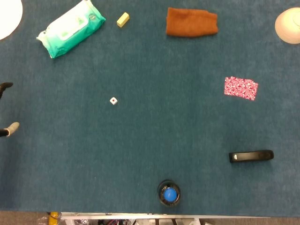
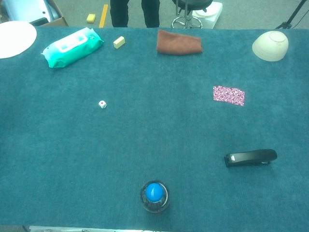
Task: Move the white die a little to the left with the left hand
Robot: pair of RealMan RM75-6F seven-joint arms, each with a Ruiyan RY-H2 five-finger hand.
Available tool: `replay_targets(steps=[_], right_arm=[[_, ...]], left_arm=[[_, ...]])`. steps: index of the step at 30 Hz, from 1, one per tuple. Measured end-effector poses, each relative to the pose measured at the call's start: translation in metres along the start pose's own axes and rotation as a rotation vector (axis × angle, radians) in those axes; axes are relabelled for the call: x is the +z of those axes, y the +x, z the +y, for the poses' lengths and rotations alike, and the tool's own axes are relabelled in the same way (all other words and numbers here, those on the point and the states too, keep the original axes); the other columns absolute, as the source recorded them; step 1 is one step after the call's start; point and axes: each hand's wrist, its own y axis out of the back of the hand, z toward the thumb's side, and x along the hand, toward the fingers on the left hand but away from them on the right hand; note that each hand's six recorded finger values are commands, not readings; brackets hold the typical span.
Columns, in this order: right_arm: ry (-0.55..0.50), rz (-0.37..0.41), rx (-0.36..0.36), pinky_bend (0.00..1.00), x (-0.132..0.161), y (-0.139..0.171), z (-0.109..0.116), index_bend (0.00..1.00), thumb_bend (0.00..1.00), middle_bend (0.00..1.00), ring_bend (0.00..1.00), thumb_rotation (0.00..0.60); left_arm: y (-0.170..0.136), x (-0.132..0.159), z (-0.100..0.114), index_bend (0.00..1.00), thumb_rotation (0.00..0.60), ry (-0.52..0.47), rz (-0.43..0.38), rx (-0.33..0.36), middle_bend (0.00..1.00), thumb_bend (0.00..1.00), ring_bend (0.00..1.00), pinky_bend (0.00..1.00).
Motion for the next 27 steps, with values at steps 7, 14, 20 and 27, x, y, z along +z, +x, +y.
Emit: replay_targets(steps=[7,14,20,27], right_arm=[[-0.007,-0.007,-0.004,0.28,-0.003,0.005,-0.001,0.4,0.0,0.23,0.19,0.6],[-0.013,0.003,-0.02,0.28,-0.003,0.001,0.002,0.4,0.0,0.24,0.19,0.6],[-0.015,0.003,-0.022,0.28,-0.004,-0.001,0.003,0.4,0.0,0.24,0.19,0.6],[-0.018,0.033,-0.035,0.28,0.002,-0.014,0.012,0.4,0.0,0.24,0.19,0.6]], left_arm=[[0.0,0.004,-0.001,0.2,0.6,0.006,-0.013,-0.006,0.0,0.0,0.14,0.41],[0.0,0.005,0.0,0.2,0.6,0.003,-0.01,-0.002,0.0,0.0,0.14,0.41],[0.002,0.006,-0.001,0.2,0.6,-0.002,-0.009,-0.006,0.0,0.0,0.14,0.41],[0.007,0.01,-0.001,0.2,0.6,-0.012,-0.013,-0.004,0.0,0.0,0.14,0.41]])
